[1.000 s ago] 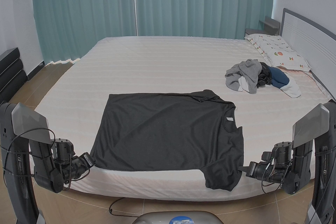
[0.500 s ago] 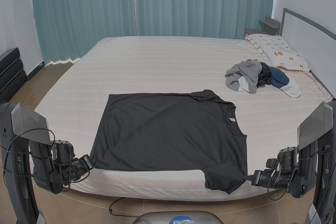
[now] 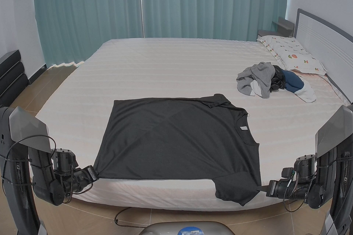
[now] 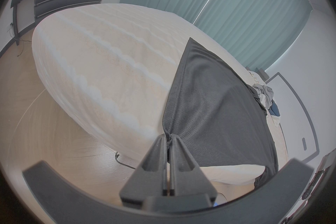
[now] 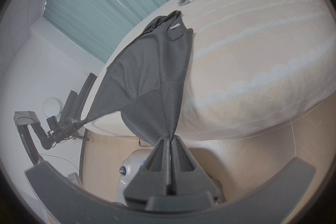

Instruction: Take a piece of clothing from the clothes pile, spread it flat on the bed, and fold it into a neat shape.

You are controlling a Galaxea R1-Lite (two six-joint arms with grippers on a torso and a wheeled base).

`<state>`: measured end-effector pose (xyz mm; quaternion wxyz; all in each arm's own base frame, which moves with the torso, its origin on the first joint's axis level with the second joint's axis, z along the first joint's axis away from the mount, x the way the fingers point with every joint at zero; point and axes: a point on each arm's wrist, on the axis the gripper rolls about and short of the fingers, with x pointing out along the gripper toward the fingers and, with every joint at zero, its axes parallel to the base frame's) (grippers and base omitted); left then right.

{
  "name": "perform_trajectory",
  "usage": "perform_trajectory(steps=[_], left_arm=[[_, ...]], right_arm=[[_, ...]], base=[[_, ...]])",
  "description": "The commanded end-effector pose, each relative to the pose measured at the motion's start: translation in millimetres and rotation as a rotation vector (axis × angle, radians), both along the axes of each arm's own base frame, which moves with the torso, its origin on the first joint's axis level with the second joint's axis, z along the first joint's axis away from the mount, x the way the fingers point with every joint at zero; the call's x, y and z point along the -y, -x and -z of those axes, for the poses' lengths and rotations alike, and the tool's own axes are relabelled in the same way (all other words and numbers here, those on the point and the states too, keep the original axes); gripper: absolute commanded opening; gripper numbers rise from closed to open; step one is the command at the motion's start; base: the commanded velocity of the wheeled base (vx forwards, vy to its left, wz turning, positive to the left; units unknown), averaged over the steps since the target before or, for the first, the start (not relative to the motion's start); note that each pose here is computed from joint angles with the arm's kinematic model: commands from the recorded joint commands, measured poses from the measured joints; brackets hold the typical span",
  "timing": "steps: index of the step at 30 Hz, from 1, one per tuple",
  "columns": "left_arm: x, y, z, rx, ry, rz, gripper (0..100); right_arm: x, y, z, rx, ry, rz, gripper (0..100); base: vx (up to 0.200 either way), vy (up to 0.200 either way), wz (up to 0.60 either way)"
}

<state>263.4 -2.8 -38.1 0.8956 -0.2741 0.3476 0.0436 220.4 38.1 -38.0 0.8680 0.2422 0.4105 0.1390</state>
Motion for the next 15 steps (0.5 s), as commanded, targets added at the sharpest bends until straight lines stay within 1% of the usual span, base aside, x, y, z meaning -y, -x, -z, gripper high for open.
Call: perform_trajectory(steps=[1,4,5,9,12,13,14,15], left_arm=[[1,2,1,-0.008,0.001,0.003,0],[1,3,1,-0.010,0.002,0.004,0],[1,3,1,-0.013,0.002,0.006,0],[1,3,0,-0.008,0.004,0.006,0],[2,3,-1,-0.005,0.005,0.007,0],[2,3,-1,-0.005,0.005,0.007,100],[2,2,-2,-0.001,0.007,0.007,100],[2,2,-2,0.004,0.007,0.007,100]], right_arm=[[0,0,2,0.000,0.000,0.001,0],[0,-2,6,-0.009,0.002,0.002,0],[0,-3,7,-0.011,0.002,0.001,100],[-2,-6,3,0.011,-0.017,0.003,100],[-3,-8,-12,0.044,-0.083,0.007,100],[-3,-8,-12,0.044,-0.083,0.007,100],[-3,-8,-21,0.056,-0.136,0.022,100],[-3,-8,-26,0.060,-0.163,0.032,100]], base=[[0.000,0.000,0.00],[0.000,0.000,0.00],[0.000,0.000,0.00],[0.000,0.000,0.00],[0.000,0.000,0.00],[0.000,0.000,0.00],[0.000,0.000,0.00],[0.000,0.000,0.00]])
